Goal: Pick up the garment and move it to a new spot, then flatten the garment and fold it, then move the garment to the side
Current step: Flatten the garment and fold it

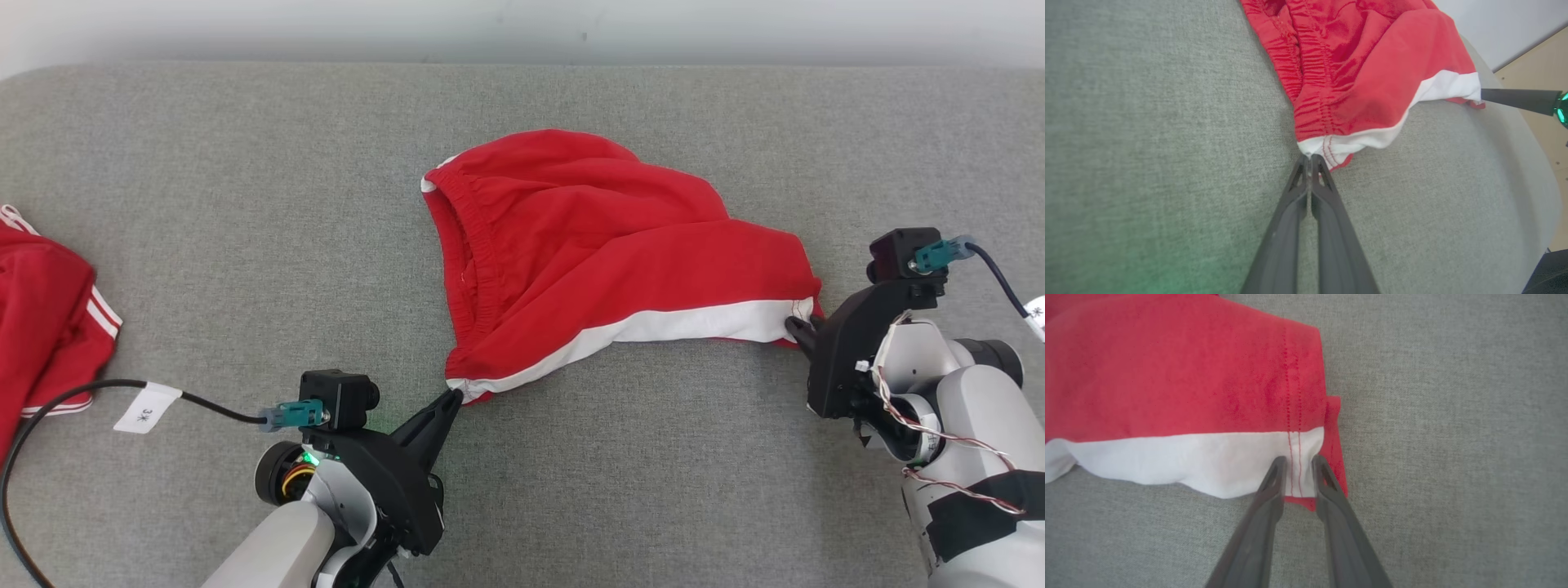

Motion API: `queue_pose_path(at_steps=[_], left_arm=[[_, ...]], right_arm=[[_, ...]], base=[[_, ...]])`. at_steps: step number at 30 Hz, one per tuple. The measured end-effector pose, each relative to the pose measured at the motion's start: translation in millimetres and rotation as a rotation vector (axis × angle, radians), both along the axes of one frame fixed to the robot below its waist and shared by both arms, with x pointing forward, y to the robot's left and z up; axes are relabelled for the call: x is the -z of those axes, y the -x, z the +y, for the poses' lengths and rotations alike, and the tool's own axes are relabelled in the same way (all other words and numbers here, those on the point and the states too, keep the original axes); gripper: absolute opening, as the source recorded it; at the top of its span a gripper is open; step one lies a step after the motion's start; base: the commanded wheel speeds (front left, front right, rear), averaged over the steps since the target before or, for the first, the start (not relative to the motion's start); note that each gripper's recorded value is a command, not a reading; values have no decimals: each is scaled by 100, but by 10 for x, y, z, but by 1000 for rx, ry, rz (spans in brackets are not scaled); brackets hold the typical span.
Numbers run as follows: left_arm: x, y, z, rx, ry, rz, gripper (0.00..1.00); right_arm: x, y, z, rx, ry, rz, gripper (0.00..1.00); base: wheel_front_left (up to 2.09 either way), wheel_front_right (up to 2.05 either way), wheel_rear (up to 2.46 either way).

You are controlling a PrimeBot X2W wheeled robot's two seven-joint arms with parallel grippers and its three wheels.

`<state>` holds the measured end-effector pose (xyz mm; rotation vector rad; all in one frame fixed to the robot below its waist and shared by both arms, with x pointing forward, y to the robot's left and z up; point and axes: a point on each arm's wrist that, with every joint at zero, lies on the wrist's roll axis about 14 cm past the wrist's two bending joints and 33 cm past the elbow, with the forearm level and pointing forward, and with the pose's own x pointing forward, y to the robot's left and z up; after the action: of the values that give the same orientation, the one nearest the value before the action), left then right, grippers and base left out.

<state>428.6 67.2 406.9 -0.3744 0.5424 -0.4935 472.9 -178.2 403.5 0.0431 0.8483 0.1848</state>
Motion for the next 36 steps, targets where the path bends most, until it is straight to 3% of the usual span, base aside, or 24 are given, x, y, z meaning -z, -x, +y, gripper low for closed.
queue_pose_path(at_steps=[1,2,9,12,20,23,26,29,32,36], left_arm=[[0,1,0,0,0,0,0],[0,1,-2,0,1,0,0],[-27,-1,-10,1,4,-6,0],[-109,-60,28,-30,16,-44,0],[-853,-534,284,-209,239,-245,0],[-1091,-761,360,-210,240,-296,0],[-1450,-1072,359,-192,283,-344,0],[-1784,-1417,389,-167,262,-407,0],[-2175,-1766,519,-210,317,-490,0],[-2414,-2093,657,-262,366,-561,0]], right_arm=[[1,1,12,-2,-2,1,3],[-4,0,27,-4,-5,-1,0],[-66,9,55,-12,-10,-34,0],[-247,-87,65,-9,-27,-122,0],[-827,-392,120,9,-125,-364,0],[-1029,-570,230,-3,-176,-435,0],[-1370,-862,356,-20,-227,-548,0],[-1763,-1199,448,-26,-276,-683,0],[-2265,-1502,526,-42,-297,-883,0],[-2570,-1794,419,-31,-221,-1076,0]], base=[[0,0,0],[0,0,0],[0,0,0],[0,0,0],[0,0,0],[0,0,0],[0,0,0],[0,0,0],[0,0,0],[0,0,0]])
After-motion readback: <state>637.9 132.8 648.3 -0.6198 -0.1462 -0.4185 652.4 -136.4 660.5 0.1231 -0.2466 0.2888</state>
